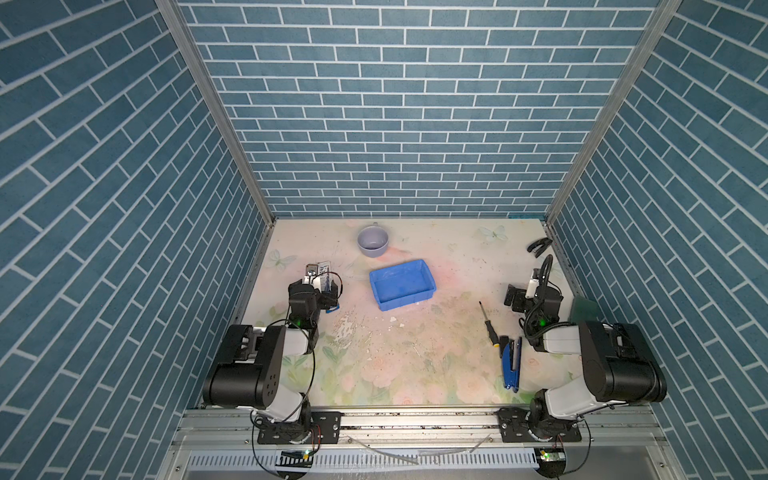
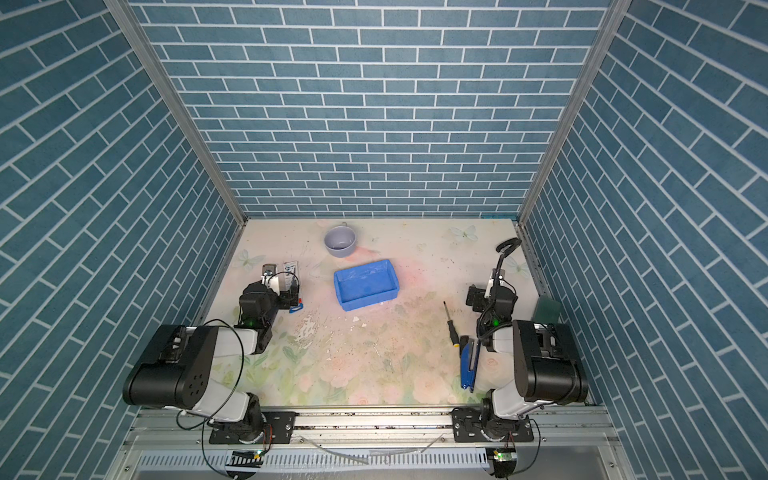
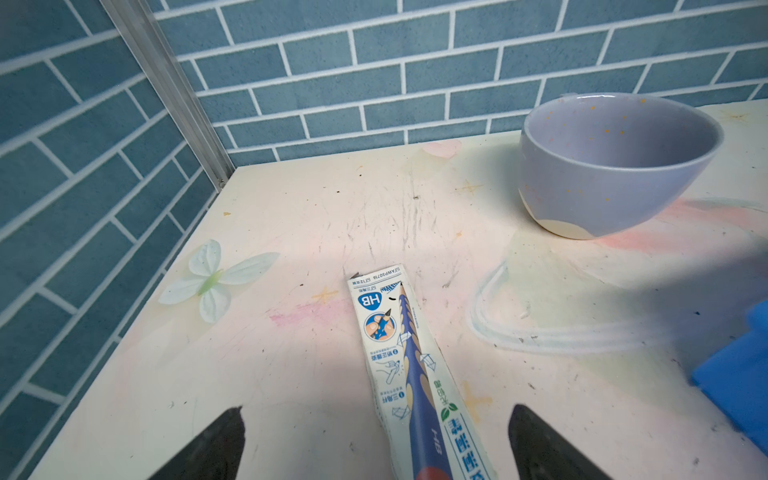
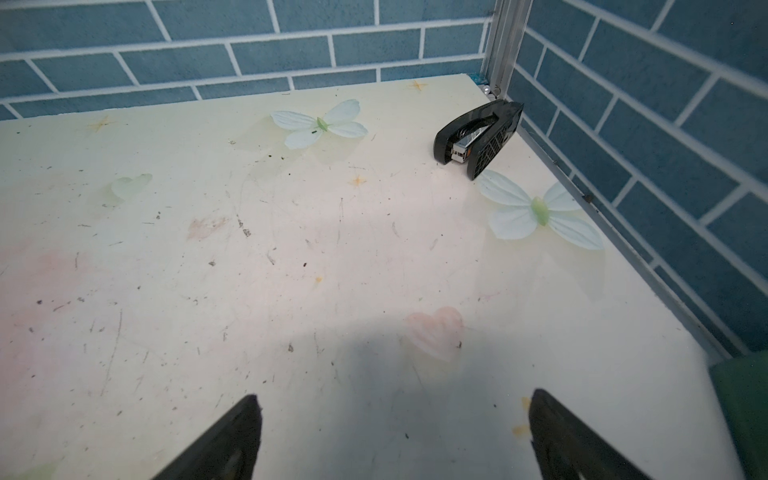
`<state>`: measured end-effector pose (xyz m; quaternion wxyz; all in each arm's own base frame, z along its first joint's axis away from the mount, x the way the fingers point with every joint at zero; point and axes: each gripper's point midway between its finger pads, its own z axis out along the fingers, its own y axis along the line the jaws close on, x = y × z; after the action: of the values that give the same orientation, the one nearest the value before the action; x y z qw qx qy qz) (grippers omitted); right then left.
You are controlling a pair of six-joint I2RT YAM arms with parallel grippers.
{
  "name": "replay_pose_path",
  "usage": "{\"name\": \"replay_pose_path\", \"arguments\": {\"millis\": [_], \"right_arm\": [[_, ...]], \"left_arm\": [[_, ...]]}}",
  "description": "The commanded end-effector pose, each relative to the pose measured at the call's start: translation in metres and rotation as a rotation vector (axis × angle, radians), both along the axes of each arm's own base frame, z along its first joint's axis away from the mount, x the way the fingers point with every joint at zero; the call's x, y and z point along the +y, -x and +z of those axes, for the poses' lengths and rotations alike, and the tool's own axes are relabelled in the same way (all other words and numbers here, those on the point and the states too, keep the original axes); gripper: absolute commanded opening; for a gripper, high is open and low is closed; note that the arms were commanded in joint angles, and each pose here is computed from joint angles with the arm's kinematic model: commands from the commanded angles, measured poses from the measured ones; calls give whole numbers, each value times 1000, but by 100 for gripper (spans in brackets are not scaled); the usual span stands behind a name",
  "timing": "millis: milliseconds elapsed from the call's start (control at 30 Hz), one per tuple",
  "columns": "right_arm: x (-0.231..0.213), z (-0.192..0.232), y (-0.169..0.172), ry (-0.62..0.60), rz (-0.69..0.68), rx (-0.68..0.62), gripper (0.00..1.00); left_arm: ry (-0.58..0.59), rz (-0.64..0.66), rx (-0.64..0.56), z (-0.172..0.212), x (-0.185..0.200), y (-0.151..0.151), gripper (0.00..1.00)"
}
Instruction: Put the screwdriver in the bin
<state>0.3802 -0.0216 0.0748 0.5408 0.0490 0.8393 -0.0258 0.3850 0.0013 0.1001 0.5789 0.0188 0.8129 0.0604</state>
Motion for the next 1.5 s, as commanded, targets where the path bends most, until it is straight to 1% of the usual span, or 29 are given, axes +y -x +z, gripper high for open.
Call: {"name": "replay_pose_path", "arguments": {"millis": [0,133,300,400,500,567,667,733,900,1000,1167,1233,1300,1467], "right_arm": [[-4,34,-9,48,2,-71,99],[-1,51,-4,43,13,-51,99],[3,76,5,0,4,-20,99],[9,83,13,-15,4,31,99],[26,84,22,-18,29,83,99],[41,83,27,-10,59,115,99],[60,78,35,-25,81,190,99],[74,74,40,-39,95,230,99],[97,60,55,-81,100,341,99],[106,46,65,-111,128,426,99],[116,22,82,-122,170,570,99],[117,16,85,-120,170,614,99],[120,10,85,-125,176,646,97],[124,-11,86,-118,177,754,88]], "left_arm": [[-24,15,-58,25,1,7,100],[-62,-50,-86,56,-15,13,100],[-74,-228,-99,92,-57,20,100],[-112,-363,-75,106,-90,27,100],[-164,-508,-41,115,-129,39,100],[-173,-603,-33,121,-155,48,100],[-158,-723,-22,127,-187,61,100],[-137,-786,-36,137,-208,68,100],[-103,-956,-12,137,-260,99,100],[-72,-1033,-12,130,-287,117,100],[-79,-1122,13,114,-315,136,100],[-76,-1141,18,113,-320,140,100],[-71,-1157,25,111,-322,143,100],[-74,-1165,39,109,-320,146,100]]}}
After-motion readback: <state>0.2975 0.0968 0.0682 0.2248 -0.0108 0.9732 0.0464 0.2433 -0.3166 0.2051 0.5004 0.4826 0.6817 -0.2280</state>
